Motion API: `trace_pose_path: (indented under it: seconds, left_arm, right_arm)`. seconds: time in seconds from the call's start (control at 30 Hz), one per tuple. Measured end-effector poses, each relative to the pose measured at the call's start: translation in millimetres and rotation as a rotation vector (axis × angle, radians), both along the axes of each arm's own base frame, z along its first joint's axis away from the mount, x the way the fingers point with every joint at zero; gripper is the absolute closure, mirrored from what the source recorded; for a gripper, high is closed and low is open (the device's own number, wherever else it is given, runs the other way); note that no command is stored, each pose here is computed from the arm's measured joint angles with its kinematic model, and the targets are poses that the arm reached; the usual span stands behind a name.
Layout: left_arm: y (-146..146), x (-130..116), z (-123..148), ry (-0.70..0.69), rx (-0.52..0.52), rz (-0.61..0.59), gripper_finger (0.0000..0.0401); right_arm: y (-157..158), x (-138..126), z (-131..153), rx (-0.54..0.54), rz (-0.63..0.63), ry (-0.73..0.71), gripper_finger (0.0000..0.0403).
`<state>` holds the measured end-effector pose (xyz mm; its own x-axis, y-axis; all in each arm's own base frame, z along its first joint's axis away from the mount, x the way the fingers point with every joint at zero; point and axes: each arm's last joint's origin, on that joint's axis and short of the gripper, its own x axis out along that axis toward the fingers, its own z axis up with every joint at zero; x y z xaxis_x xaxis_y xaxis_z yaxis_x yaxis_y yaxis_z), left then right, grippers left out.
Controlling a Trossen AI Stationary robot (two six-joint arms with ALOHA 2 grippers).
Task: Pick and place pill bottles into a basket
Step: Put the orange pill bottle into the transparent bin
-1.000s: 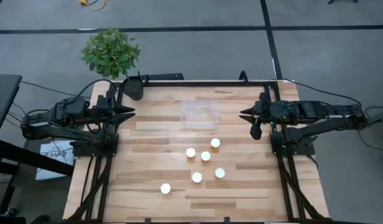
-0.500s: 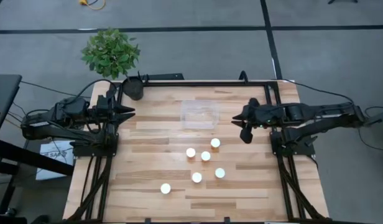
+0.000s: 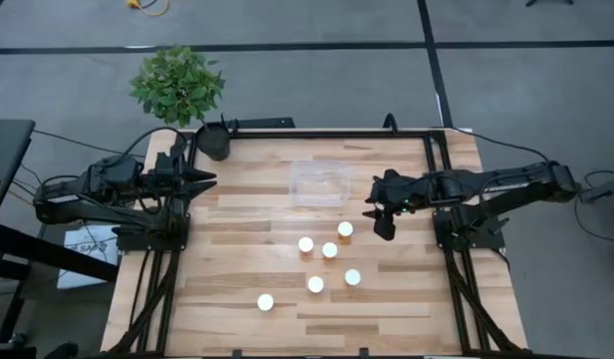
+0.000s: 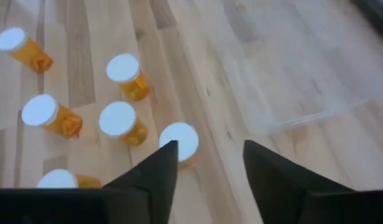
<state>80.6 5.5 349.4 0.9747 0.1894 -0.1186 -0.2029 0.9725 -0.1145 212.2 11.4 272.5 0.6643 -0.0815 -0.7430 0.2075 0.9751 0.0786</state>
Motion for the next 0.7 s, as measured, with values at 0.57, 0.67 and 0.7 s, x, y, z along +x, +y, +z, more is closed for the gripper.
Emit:
trace_pose_path:
  seconds: [0.57,0.67,0.7]
  left_arm:
    - [0,0,0,0.000,0.000,0.000,0.0324]
    - [0,0,0,0.000,0.000,0.000,0.0324]
    - [0,0,0,0.001,0.000,0.000,0.0324]
  right_arm:
    - [5,29,-39,0.031,0.047,0.190,0.0162]
    - [8,34,-45,0.031,0.059,0.202,0.0162]
    - [9,35,-47,0.031,0.063,0.205,0.0162]
